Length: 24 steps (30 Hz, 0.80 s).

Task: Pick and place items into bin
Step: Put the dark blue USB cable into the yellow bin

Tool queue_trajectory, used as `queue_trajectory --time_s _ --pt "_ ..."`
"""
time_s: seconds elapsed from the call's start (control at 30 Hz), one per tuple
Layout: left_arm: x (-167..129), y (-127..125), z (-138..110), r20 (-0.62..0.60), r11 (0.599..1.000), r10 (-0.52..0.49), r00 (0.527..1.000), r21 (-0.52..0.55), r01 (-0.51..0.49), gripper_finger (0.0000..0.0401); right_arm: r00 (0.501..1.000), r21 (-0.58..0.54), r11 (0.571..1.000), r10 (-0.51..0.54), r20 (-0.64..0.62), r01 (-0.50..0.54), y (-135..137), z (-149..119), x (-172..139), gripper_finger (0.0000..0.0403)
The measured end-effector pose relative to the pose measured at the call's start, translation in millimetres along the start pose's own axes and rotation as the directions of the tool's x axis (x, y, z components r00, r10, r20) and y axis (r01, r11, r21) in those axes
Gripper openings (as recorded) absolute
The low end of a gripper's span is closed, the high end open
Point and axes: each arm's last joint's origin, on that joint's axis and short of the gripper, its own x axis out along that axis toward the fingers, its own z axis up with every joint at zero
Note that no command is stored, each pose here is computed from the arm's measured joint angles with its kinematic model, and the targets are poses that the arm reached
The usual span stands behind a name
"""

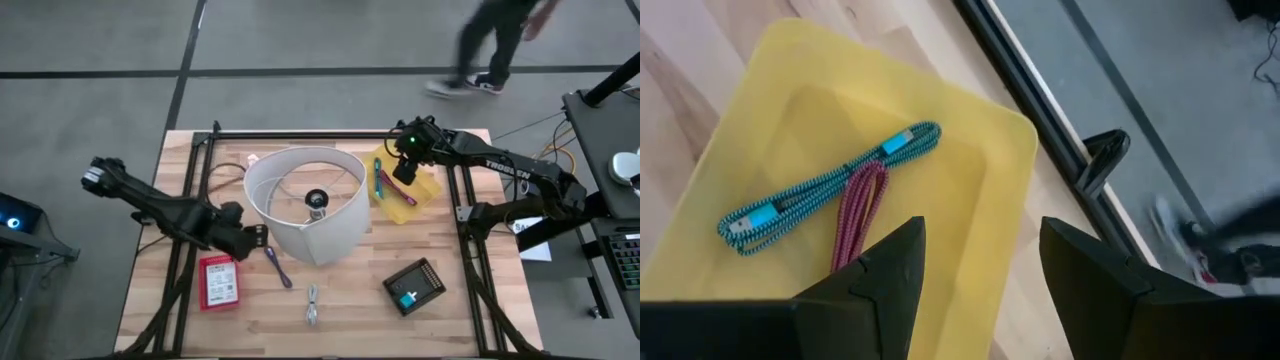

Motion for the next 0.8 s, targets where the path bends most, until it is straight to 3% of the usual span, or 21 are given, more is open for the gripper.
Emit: queue_trajectory --time_s 0.2,0.33,0.63,0.8 --pt "28.7 5.3 -18.4 0.052 0.989 0.102 0.993 -0.115 -0.096 0.0143 1.0 -0.015 1.0 -0.002 0.023 0.003 -0.3 2.3 0.0 0.0184" --pt "44.5 4.7 -24.7 0.125 0.978 0.094 0.988 -0.196 -0.068 0.0143 0.999 -0.013 1.0 -0.004 0.041 0.005 -0.5 4.1 -0.1 0.0184" --pt "97.2 -5.0 -44.8 0.12 0.978 0.065 0.991 -0.205 -0.04 0.0143 0.998 -0.014 1.0 -0.006 0.064 0.007 -0.6 6.4 -0.1 0.0184" --pt "122.7 -7.6 -53.2 0.127 0.976 0.105 0.986 -0.204 -0.078 0.0143 0.998 -0.018 1.0 -0.005 0.064 0.006 -0.5 6.3 -0.2 0.0184"
